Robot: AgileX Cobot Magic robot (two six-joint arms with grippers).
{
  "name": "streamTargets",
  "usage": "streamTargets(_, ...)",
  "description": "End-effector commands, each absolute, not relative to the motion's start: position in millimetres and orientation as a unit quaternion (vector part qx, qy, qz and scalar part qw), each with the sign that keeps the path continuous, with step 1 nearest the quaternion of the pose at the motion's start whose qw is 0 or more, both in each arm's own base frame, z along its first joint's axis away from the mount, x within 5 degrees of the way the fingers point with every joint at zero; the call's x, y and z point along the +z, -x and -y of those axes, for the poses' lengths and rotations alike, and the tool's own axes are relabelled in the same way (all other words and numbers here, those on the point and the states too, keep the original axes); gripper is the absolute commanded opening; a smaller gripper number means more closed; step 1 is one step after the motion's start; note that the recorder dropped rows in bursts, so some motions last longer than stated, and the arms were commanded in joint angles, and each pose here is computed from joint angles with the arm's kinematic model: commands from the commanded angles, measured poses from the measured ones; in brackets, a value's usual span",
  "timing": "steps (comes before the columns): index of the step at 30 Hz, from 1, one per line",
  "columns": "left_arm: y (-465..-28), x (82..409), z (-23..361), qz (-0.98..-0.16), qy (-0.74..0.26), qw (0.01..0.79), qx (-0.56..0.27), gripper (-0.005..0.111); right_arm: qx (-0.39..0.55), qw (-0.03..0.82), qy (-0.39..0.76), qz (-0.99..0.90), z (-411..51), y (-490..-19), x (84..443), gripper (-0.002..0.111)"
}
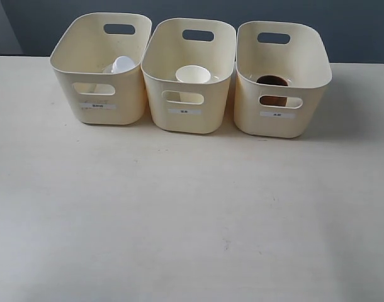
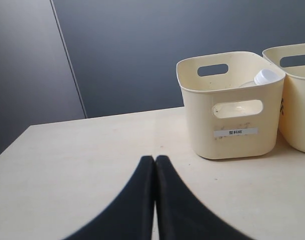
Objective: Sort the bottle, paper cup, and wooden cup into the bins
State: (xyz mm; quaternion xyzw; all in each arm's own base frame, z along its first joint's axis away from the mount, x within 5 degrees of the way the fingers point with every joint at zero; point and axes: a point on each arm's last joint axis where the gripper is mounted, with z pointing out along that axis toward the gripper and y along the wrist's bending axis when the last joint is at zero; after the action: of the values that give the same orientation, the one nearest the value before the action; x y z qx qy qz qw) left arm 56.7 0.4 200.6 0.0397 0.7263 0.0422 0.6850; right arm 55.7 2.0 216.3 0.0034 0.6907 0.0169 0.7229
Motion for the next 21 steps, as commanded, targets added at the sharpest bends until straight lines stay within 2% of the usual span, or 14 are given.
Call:
streamTargets(1, -56.4, 200.9, -0.4, -0.723, -0.039, 0.689, 0.042, 0.000, 0.000, 0.733, -0.004, -0.680, 0.2, -56.2, 212.0, -0.001)
streamTargets(21, -56.4, 200.9, -0.4, -0.723, -0.039, 0.689, 0.042, 0.000, -0.012, 0.713, 0.021, -0.700, -1.5, -56.5, 206.9, -0.001)
